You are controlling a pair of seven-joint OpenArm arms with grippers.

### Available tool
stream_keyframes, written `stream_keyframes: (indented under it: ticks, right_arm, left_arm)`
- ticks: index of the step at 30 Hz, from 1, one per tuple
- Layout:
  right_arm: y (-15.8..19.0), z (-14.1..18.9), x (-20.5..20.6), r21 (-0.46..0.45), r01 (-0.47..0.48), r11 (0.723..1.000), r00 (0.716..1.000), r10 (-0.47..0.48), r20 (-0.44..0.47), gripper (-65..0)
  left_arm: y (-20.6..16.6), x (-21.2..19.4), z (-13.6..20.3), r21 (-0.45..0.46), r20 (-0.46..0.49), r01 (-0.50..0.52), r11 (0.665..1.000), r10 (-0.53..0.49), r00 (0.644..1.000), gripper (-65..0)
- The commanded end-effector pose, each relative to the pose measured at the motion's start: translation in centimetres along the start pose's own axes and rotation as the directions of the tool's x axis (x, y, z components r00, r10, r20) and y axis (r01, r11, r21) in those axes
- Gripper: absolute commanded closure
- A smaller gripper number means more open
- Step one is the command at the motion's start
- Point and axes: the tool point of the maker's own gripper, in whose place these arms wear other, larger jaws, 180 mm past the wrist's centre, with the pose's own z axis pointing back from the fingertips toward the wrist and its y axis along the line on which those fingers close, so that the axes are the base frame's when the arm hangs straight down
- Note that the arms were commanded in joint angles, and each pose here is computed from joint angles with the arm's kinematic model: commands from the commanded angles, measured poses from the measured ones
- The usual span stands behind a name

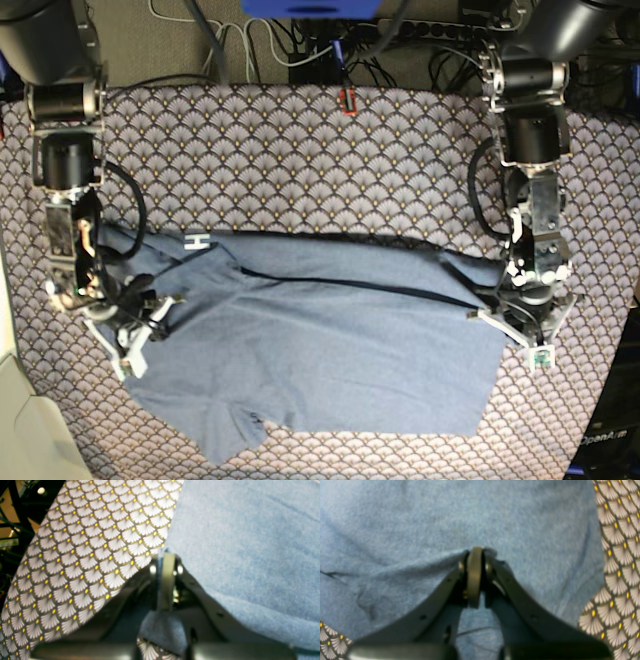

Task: Fold the T-shirt properly
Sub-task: 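Lift the shoulder edge and fold it over toward the hem with both grippers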

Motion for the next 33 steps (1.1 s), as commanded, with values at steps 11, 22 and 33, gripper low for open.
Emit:
stream_keyframes:
  ticks: [11,22,33]
  right_arm:
    - [0.2,-1.5,3.2,-0.11,-0.276,0.955,0.96,0.279,0.011,0.0]
    - [-0.5,-2.7,5.9,-0.124,-0.28,0.952,0.959,0.283,0.007,0.0]
    - [-0.3,-3.2,6.3,-0.112,-0.263,0.958,0.963,0.267,0.021,0.0]
  left_arm:
    - [0.5,1.4,-0.7,0.011,0.028,-0.001,1.0,0.0,1.0,-0.4]
    - [1.6,1.6,-0.7,0.028,0.032,0.009,1.0,-0.009,0.999,-0.4]
    - [1.6,1.6,-0.7,0.028,0.032,0.003,1.0,-0.004,0.999,-0.4]
